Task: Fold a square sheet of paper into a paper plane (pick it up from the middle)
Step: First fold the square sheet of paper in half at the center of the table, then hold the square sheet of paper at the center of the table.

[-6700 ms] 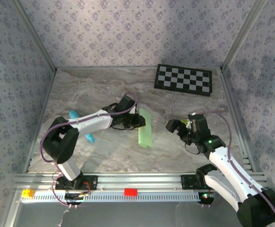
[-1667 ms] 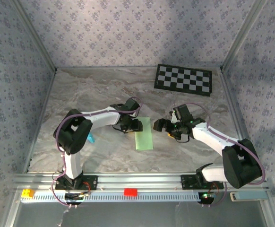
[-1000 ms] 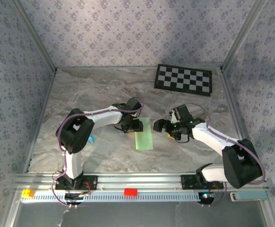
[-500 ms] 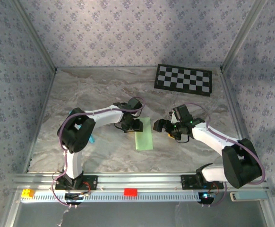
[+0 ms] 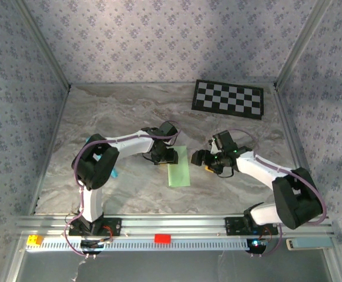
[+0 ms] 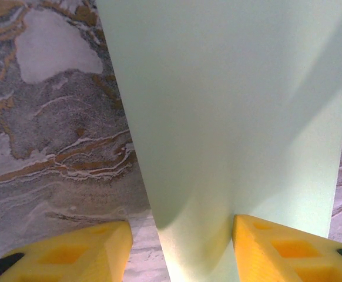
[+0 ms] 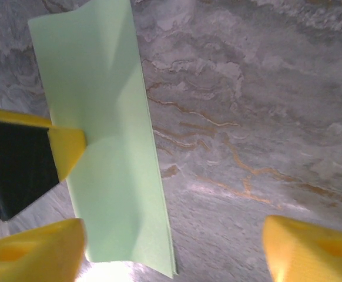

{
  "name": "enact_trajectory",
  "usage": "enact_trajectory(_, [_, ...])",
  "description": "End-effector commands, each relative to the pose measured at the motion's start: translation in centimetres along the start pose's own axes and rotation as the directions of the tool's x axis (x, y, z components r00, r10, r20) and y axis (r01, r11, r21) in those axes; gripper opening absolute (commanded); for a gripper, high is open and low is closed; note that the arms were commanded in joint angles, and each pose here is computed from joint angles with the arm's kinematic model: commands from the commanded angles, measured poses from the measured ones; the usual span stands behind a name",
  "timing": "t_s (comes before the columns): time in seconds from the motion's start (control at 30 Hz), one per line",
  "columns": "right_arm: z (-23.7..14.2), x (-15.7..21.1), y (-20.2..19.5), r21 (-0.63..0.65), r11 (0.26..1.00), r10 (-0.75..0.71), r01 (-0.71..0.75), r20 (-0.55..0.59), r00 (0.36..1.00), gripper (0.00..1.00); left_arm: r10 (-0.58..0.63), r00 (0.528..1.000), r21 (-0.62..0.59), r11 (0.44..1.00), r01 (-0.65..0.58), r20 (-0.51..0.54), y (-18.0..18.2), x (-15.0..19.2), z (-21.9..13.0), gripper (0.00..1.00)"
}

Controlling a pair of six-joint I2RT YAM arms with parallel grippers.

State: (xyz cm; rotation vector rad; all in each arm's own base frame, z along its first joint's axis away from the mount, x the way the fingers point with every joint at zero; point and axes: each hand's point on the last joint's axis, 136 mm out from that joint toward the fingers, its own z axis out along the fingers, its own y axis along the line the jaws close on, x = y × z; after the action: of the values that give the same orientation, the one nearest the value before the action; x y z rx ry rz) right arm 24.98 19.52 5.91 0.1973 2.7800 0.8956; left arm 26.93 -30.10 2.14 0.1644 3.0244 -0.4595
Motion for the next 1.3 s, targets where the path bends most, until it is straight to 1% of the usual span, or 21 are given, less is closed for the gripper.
enact_trajectory(0.0, [0.8, -0.2, 1.2, -0.042, 0.999, -0.016, 0.015, -0.018, 1.000, 0.61, 0.006, 0.999, -0.062, 0.998, -0.008, -0.046, 1.6, 1.1, 3.3, 0.51])
enact_trajectory(0.03, [1.0, -0.3, 1.3, -0.047, 0.999, -0.016, 0.015, -0.025, 1.000, 0.55, 0.001, 0.999, -0.063, 0.998, -0.004, -0.045, 1.5, 1.1, 3.3, 0.51])
enact_trajectory(0.07, [1.1, -0.4, 1.3, -0.042, 0.999, -0.016, 0.015, -0.027, 1.000, 0.53, -0.003, 0.999, -0.062, 0.998, 0.000, -0.042, 1.5, 1.0, 3.3, 0.51])
enact_trajectory(0.3, [1.5, -0.7, 1.1, -0.016, 1.000, -0.015, 0.015, -0.020, 1.000, 0.52, -0.019, 0.999, -0.060, 0.998, 0.016, -0.045, 1.5, 1.1, 3.5, 0.51])
enact_trajectory(0.4, [1.7, -0.5, 1.0, -0.013, 1.000, -0.012, 0.012, -0.032, 0.999, 0.54, -0.022, 0.999, -0.056, 0.998, 0.019, -0.049, 1.5, 1.2, 3.7, 0.51])
enact_trajectory(0.5, [1.9, -0.3, 1.2, -0.020, 1.000, -0.015, 0.014, -0.045, 0.999, 0.54, -0.018, 0.998, -0.053, 0.998, 0.015, -0.055, 1.5, 1.3, 3.9, 0.52])
enact_trajectory(0.57, [2.1, -0.3, 1.6, -0.038, 0.999, -0.025, 0.023, -0.051, 0.998, 0.53, -0.019, 0.998, -0.057, 0.998, 0.016, -0.058, 1.6, 1.4, 4.1, 0.51])
enact_trajectory(0.87, [3.0, -0.4, 2.7, -0.059, 0.998, -0.041, 0.037, -0.069, 0.997, 0.32, -0.026, 0.998, -0.062, 0.998, 0.023, -0.062, 1.6, 1.6, 4.3, 0.52])
enact_trajectory(1.1, [4.5, -0.4, 3.7, -0.082, 0.995, -0.058, 0.049, -0.106, 0.993, 0.07, -0.022, 0.998, -0.063, 0.998, 0.018, -0.065, 1.7, 1.7, 4.4, 0.52])
enact_trajectory(1.2, [5.1, -0.5, 4.0, -0.084, 0.995, -0.064, 0.055, -0.116, 0.991, 0.00, -0.016, 0.998, -0.057, 0.998, 0.012, -0.067, 1.5, 1.7, 4.4, 0.52])
enact_trajectory(1.27, [5.5, -0.5, 4.1, -0.082, 0.995, -0.062, 0.052, -0.126, 0.990, 0.00, -0.015, 0.998, -0.057, 0.998, 0.011, -0.067, 1.4, 1.7, 4.4, 0.52])
